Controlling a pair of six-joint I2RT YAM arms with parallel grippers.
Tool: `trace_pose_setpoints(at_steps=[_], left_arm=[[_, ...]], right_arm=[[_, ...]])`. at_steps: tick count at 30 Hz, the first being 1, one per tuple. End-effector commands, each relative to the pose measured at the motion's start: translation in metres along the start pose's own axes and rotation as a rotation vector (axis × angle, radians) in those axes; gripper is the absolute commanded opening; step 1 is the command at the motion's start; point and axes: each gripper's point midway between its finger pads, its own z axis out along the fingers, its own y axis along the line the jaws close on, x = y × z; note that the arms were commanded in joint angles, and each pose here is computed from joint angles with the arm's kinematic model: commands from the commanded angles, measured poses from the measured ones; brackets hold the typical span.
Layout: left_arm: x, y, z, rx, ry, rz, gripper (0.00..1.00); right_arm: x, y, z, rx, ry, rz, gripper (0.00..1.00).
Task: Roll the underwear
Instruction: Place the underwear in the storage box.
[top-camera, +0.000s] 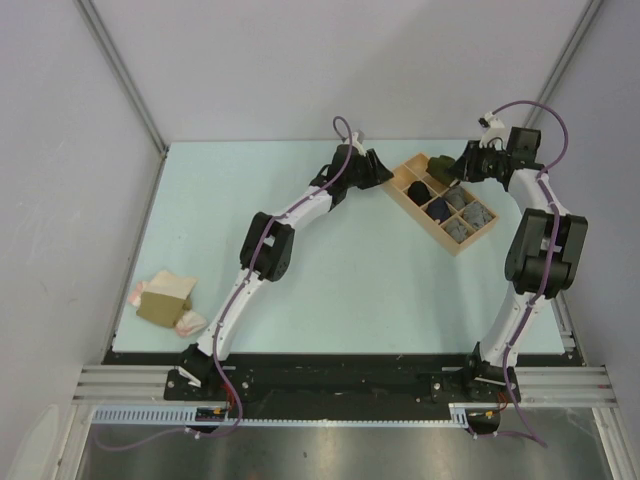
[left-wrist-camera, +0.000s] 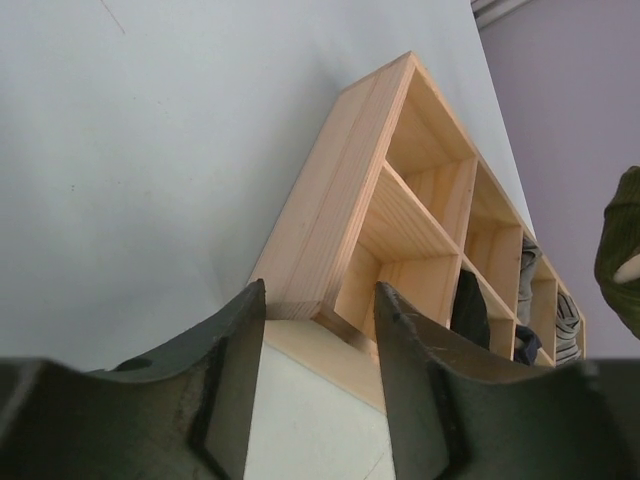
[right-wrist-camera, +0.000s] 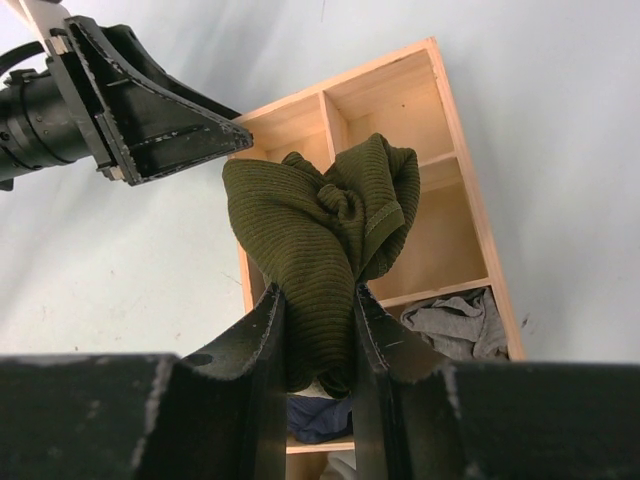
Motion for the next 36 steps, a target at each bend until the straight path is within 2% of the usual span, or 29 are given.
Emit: trace_pose_setpoints(at_steps=[1, 4, 13, 17, 18, 19, 24, 36], left_arm=[[-0.010, -0.028, -0.005, 0.048, -0.002, 0.037, 0.47], [0.001, -0.026, -0.006, 0.044, 0.038, 0.034, 0.36], [0.026, -0.035, -0.020, 0.040, 0.124, 0.094, 0.24], [0.044, -0.044, -0.033, 0.059, 0.148, 0.113, 0.22], [0.061, -0.034, -0.037, 0.040, 0.182, 0.106, 0.21], [0.057, -0.049, -0.043, 0.069, 0.163, 0.124, 0.21], [0.083, -0.054, -0.060, 0.081, 0.196, 0.137, 0.22], [0.082, -0.072, -0.081, 0.131, 0.191, 0.133, 0.27]], right_arm=[[-0.036, 0.013, -0.021, -0.009, -0.089, -0.062, 0.00], [-0.035, 0.014, -0.021, -0.018, -0.087, -0.050, 0.00], [-0.027, 0.010, -0.023, 0.013, -0.058, -0.044, 0.00], [-0.015, 0.000, -0.022, 0.080, -0.024, -0.035, 0.00], [-0.013, -0.002, -0.022, 0.094, -0.022, -0.038, 0.00], [-0.012, -0.002, -0.022, 0.105, -0.019, -0.040, 0.00], [-0.007, -0.003, -0.021, 0.161, -0.013, -0.060, 0.00], [-0.013, -0.005, 0.010, 0.314, -0.022, -0.188, 0.00]])
